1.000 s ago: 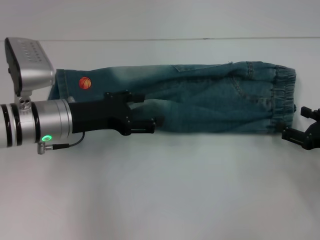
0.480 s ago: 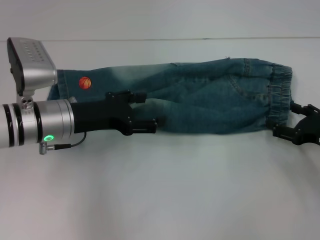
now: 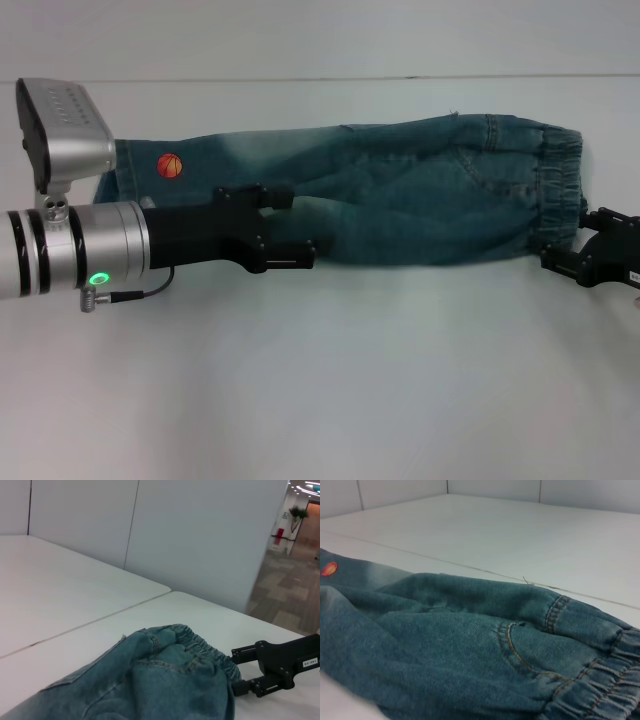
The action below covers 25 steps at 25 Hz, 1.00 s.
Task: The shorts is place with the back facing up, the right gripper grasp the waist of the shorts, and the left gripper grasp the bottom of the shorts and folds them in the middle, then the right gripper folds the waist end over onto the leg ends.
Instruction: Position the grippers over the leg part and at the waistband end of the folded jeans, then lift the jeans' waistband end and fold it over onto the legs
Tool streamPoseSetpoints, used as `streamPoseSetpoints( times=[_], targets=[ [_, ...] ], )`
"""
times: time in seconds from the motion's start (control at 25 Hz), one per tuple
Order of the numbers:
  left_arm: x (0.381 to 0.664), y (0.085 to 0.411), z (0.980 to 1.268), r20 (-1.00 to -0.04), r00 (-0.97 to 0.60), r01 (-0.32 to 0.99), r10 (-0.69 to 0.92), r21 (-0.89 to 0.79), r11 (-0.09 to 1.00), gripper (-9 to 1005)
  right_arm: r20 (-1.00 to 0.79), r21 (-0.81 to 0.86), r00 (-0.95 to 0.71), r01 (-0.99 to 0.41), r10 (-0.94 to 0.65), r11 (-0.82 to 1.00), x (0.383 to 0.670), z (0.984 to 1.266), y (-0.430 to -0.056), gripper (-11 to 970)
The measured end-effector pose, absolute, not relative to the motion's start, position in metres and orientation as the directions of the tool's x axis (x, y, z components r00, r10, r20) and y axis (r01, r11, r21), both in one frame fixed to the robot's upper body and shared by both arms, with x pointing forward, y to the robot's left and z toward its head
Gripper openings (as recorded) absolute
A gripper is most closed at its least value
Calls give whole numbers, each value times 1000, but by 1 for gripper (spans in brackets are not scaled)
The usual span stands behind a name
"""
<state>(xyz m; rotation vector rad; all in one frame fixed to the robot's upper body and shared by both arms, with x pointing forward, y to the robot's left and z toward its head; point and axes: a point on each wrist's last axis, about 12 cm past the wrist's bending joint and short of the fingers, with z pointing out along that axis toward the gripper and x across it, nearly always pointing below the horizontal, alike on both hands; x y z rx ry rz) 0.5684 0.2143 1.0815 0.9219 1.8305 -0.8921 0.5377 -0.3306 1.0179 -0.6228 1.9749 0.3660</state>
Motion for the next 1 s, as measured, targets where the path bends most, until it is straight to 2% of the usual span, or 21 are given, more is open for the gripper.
streamPoseSetpoints(
  times=[0.48, 0.68, 1.0],
  targets=[
    [570, 207, 1082, -912, -339, 865, 232, -206, 457, 863, -888, -22, -360, -589, -286, 808, 540, 1023, -335, 496],
    [571, 202, 1081, -909, -336, 869, 246, -199, 453, 834, -892, -18, -349, -606, -286, 796, 539, 1024, -333, 297],
    [577, 192, 1082, -918, -328, 856, 222, -190, 480, 794, -899, -23, -336, -605, -281, 796, 538, 1027, -335, 226]
  ],
)
